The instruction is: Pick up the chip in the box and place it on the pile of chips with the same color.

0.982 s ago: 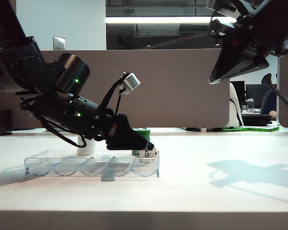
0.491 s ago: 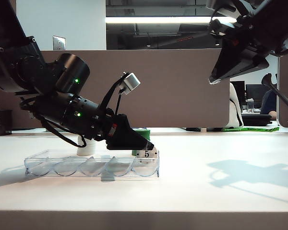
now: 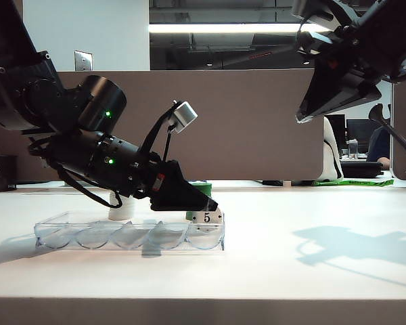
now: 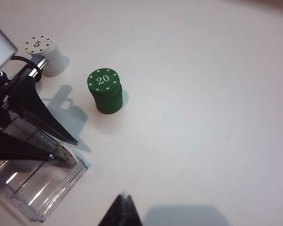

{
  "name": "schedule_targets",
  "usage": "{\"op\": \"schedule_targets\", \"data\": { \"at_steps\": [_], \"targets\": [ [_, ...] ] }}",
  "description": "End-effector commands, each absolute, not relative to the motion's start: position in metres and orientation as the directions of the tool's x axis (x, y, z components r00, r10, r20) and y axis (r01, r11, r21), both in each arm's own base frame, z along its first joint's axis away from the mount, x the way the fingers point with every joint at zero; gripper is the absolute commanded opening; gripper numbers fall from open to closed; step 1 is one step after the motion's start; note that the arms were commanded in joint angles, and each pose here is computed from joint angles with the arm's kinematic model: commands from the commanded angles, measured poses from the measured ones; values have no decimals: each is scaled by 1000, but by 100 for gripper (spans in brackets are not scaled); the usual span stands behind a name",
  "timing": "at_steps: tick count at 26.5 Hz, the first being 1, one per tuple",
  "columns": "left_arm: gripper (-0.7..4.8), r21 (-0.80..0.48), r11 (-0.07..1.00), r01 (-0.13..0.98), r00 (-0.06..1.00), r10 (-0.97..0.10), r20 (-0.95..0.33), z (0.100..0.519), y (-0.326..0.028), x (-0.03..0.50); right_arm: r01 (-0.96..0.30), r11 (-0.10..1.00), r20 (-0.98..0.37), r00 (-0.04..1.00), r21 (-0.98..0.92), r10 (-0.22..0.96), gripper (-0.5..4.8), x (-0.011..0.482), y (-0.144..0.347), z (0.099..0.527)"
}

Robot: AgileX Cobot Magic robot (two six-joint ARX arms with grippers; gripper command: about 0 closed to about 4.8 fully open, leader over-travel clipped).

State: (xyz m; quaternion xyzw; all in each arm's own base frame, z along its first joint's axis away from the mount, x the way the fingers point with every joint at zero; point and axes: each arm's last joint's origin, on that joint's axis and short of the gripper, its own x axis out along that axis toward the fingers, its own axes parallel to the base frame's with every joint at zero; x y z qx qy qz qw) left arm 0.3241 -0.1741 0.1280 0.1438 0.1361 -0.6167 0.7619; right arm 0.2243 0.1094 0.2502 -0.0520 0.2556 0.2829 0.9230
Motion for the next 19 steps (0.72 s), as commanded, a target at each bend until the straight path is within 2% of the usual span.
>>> {"op": "schedule_targets", "data": {
  "at_steps": [1, 13, 17, 19],
  "targets": [
    [111, 54, 187, 981, 194, -908, -371, 131, -175, 324, -549, 835, -482, 721, 42, 498, -6, 225, 109, 254],
    [107, 37, 194, 980, 194, -908, -371, 131, -175, 324, -548, 835, -483, 721, 42, 497, -6, 225, 109, 254],
    [53, 36, 194, 980, 193, -909, -371, 131, -175, 324, -548, 835, -482, 721, 42, 497, -6, 225, 109, 254],
    [52, 30, 196, 980, 193, -909, -370, 131, -175, 324, -548, 835, -482, 721, 42, 497, -6, 225, 109, 254]
  ]
}}
